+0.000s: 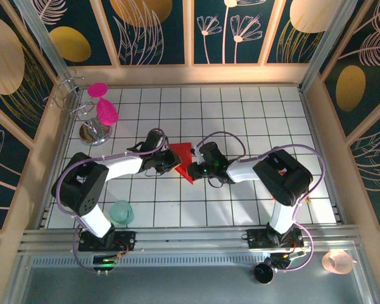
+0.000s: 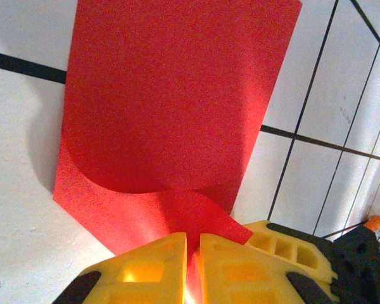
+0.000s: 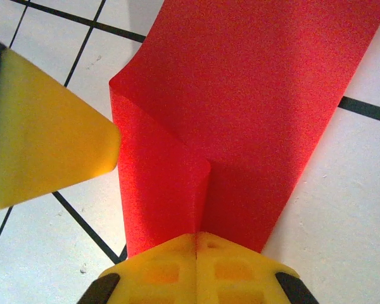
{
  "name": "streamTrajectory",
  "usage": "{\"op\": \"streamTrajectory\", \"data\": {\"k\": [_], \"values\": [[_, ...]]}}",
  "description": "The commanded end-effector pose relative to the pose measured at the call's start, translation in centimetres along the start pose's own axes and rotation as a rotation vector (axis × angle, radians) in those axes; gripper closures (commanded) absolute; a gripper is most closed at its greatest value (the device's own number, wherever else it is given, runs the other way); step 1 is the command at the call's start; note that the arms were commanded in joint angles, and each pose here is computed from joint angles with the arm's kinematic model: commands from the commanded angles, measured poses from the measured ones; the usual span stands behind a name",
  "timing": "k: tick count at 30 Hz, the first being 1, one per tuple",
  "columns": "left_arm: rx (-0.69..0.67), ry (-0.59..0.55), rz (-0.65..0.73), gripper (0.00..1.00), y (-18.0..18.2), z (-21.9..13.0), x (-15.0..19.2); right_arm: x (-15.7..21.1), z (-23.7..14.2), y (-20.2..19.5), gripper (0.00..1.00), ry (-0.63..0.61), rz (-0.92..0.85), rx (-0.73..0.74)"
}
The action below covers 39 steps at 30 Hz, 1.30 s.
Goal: Fold a paper plane with a square sheet of paper (pick it up from the middle)
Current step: Third fold the triangle at the center of the table.
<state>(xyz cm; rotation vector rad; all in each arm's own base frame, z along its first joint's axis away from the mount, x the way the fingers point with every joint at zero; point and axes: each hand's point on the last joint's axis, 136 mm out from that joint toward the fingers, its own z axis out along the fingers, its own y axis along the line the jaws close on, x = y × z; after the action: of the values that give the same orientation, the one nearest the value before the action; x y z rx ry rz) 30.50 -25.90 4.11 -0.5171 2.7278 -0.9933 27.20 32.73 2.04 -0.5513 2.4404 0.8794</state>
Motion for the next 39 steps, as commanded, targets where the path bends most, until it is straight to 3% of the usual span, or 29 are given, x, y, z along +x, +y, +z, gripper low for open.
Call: {"op": "streamTrajectory", "data": {"k": [1,5,37,39], "values": [[-0.010,-0.014,-0.027,0.86,-0.3,0.3,-0.4,1.0,0.5,-1.3,1.00,0.039,0.015,0.059],[0.012,-0.011,-0.021,0.86,-1.1,0.4,-0.5,1.0,0.5,-1.3,1.00,0.039,0.014,0.057],[-0.090,0.016,-0.082,0.87,3.6,2.0,1.2,1.4,0.6,-1.9,1.00,0.040,0.035,0.078],[-0.103,0.011,-0.085,0.88,4.1,2.1,1.2,0.8,0.2,-1.6,0.94,0.019,0.046,0.076]]}}
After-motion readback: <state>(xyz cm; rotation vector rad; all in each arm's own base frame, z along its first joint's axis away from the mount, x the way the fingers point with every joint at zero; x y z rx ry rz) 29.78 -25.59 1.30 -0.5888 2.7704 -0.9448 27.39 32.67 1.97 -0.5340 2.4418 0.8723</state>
